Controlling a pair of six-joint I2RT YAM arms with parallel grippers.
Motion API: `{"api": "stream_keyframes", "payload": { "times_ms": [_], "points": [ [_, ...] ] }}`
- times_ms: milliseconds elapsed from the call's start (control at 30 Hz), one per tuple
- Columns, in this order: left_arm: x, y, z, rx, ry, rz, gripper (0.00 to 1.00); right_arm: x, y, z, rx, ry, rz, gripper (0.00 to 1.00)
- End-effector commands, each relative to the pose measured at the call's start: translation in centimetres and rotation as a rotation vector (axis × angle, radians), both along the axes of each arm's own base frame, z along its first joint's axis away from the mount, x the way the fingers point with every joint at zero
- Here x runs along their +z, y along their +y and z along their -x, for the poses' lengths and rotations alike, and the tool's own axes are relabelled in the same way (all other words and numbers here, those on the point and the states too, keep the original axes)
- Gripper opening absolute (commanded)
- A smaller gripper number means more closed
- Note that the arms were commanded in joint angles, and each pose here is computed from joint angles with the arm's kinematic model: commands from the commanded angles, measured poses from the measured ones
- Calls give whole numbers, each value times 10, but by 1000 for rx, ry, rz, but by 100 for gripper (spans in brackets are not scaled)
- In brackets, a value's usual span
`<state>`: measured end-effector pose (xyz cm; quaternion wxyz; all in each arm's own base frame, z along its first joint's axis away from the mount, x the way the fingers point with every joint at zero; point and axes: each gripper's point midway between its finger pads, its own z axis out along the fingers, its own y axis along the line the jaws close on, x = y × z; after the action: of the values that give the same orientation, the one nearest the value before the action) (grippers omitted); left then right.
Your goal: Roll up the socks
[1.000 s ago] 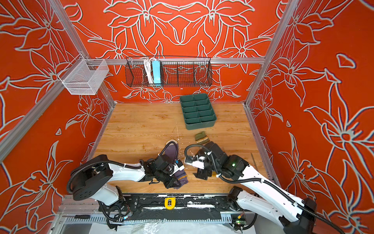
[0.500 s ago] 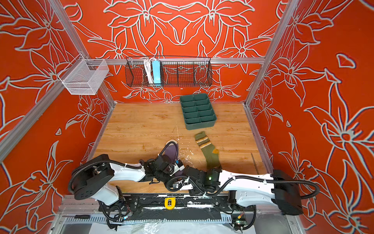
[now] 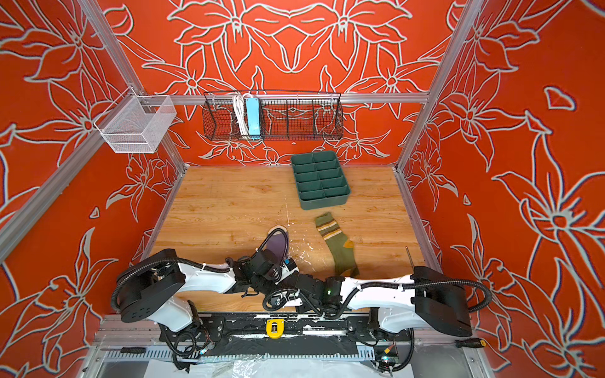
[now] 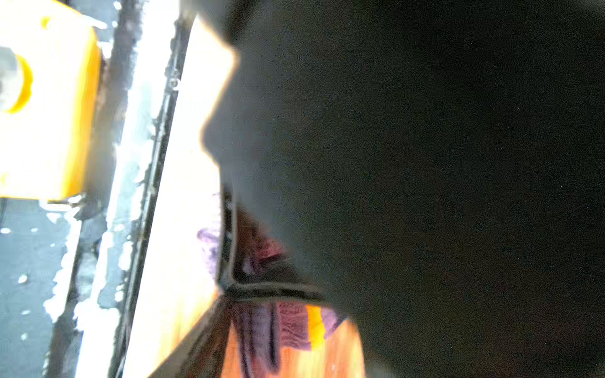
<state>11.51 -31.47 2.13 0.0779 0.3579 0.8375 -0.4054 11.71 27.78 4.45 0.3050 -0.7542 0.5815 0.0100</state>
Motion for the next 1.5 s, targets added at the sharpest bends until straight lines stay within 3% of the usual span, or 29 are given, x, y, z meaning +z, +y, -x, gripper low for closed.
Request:
{"api": "stream_keyframes", "payload": {
  "times_ms": [0,100,267,533,667,767,967,1100,1267,1367,1467],
  "points": [
    [-50,53,17,46,60,-272,0,-16,-19,6,10,11,79,57],
    [-48,53,18,50,55,-253,0,-23,-23,9,35,11,118,52],
    [-46,52,17,50,47,-240,0,-28,-32,16,76,7,188,53],
    [-48,52,17,45,45,-250,0,-36,-31,12,59,-8,190,51],
    [-47,53,18,43,53,-254,0,-44,-26,16,86,8,225,36],
    [-44,50,17,40,50,-240,0,-45,-27,19,103,11,231,32],
    [-28,45,7,57,-4,-212,0,-46,-31,25,121,29,253,8],
    [-6,43,0,53,-71,-190,31,-47,-31,23,117,26,265,1],
    [22,45,-10,86,-171,-145,62,-48,-28,23,109,32,266,0],
    [40,52,-23,150,-267,-137,73,-46,-24,23,96,49,252,0],
    [70,71,-50,306,-424,-137,78,-39,-22,28,77,130,255,0]
  ]
}}
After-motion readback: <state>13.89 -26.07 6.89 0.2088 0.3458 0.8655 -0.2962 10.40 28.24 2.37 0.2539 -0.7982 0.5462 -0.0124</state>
